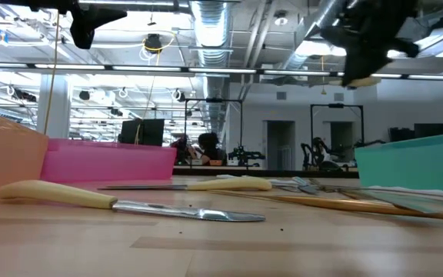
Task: Sort silverware by color (type)
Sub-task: Put the yellow knife into the green bin
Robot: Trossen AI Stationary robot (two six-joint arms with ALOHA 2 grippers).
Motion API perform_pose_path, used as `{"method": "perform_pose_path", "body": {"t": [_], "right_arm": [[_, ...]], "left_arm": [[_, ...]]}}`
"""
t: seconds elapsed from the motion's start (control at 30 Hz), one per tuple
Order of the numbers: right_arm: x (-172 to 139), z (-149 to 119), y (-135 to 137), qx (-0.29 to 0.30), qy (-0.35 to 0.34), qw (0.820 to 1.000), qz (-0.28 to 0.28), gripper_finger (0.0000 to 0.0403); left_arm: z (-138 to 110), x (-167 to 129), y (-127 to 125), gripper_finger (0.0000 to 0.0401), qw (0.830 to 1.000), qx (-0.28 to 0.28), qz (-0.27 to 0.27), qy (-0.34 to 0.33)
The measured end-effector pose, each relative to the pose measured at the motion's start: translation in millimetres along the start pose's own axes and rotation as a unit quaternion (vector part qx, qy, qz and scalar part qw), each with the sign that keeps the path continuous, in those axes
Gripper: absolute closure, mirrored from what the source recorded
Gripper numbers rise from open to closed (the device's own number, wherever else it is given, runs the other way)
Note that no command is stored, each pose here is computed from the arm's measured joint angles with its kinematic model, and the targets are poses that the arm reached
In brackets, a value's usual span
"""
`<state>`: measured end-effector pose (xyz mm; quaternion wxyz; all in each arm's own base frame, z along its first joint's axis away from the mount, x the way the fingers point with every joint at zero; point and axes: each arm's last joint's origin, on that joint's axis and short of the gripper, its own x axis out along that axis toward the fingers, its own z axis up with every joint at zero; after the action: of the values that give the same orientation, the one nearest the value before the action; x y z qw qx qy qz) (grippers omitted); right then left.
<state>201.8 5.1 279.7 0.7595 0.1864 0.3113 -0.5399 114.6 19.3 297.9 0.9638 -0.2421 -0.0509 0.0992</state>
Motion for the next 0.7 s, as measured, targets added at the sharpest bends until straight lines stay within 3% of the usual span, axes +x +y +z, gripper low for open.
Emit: {"method": "perform_pose_path", "body": {"t": [0.23,0.7], "right_arm": [[-9.0,-31.4,-2.2,0.016,0.05,0.996,-0.078,0.0322],[-29.3,-106.1,26.1,0.003,0.135,0.983,-0.124,0.0321]], "left_arm": [[-0.6,0.0,0.3,0.0154,1.0,0.0,0.002,0.003],[-1.1,-0.1,0.6,0.0154,1.0,0.0,0.003,0.006]]}}
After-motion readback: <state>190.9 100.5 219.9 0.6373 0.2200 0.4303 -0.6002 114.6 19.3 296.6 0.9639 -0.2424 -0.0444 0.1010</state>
